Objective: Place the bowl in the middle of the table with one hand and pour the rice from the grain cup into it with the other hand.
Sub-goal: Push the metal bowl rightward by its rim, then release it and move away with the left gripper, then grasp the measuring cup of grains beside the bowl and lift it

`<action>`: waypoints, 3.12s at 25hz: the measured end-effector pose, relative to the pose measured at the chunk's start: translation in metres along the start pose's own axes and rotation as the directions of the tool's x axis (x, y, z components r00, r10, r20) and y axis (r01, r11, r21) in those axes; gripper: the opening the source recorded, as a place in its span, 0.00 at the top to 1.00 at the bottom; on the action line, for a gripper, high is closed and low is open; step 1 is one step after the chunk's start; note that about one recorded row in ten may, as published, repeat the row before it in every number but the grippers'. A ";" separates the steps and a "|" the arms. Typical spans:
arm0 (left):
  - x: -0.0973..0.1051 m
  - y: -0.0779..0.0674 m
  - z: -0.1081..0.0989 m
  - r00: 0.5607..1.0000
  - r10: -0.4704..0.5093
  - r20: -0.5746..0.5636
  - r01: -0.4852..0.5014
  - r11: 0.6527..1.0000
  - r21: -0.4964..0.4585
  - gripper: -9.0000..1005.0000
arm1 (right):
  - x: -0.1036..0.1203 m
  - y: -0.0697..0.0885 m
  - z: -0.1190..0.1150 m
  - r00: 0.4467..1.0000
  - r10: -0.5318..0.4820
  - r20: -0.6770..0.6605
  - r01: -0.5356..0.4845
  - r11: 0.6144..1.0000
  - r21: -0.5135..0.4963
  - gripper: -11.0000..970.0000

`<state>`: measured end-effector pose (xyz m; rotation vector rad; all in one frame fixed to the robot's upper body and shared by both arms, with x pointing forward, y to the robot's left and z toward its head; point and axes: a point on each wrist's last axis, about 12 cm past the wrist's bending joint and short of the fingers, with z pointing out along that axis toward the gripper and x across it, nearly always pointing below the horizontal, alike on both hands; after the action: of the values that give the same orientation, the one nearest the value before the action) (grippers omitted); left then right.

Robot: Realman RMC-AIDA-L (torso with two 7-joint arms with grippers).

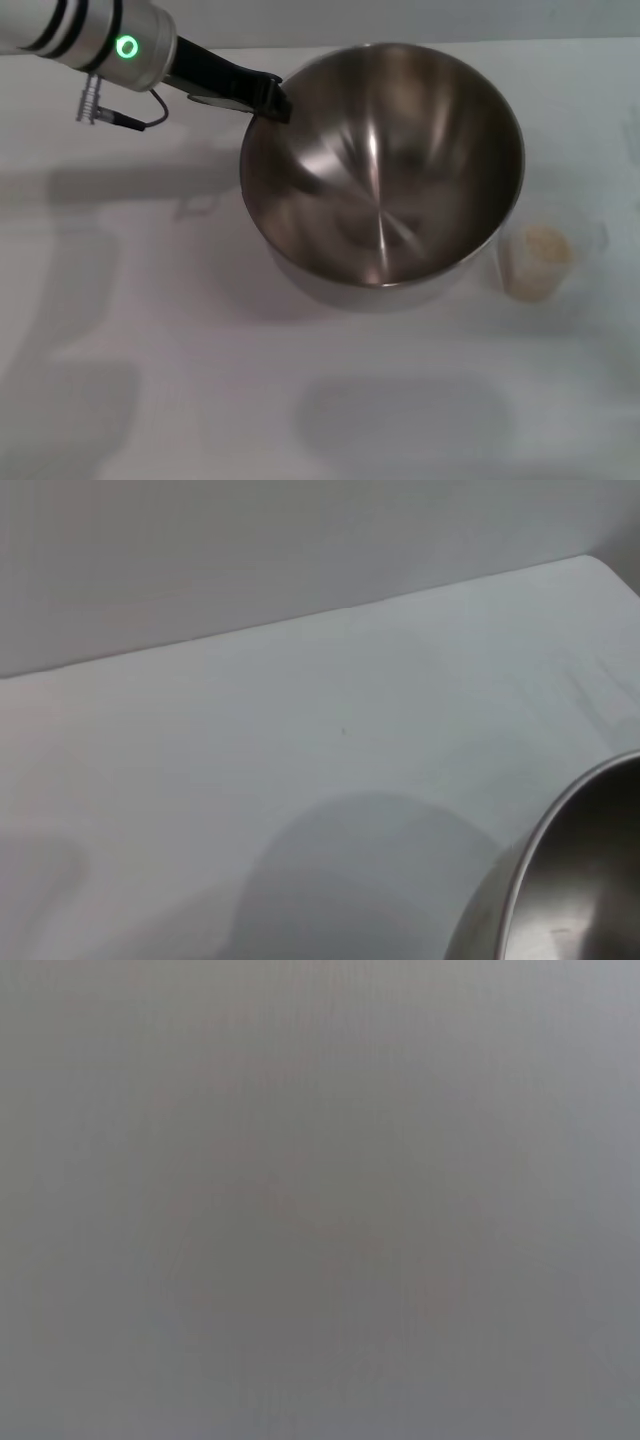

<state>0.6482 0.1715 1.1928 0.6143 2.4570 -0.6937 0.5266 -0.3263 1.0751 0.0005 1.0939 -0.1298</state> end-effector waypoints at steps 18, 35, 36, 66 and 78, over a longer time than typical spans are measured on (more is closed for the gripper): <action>0.012 0.006 0.031 0.999 0.025 -0.027 -0.027 0.997 -0.075 0.94 | 0.000 0.000 0.002 1.000 -0.003 0.003 0.003 1.000 -0.003 0.34; 0.016 0.007 0.037 0.997 0.059 -0.041 -0.063 0.993 -0.097 0.93 | -0.002 0.000 0.002 1.000 -0.004 0.016 0.004 1.000 -0.003 0.34; 0.016 0.007 0.037 0.997 0.060 -0.041 -0.064 0.993 -0.097 0.93 | -0.002 0.000 0.002 1.000 -0.004 0.017 0.004 1.000 -0.003 0.34; 0.011 0.024 -0.025 0.860 0.088 0.502 -0.065 0.996 -0.064 0.78 | 0.000 0.000 0.000 1.000 -0.003 0.002 0.003 1.000 0.000 0.34; 0.020 0.051 -0.058 0.580 0.632 0.515 0.001 0.631 -0.776 0.77 | 0.001 -0.002 -0.002 1.000 -0.006 -0.008 0.006 1.000 0.010 0.34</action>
<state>0.6405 0.2493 1.2068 0.3454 1.4911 0.2146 0.5246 -0.3282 1.0734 0.0063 1.1009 -0.1410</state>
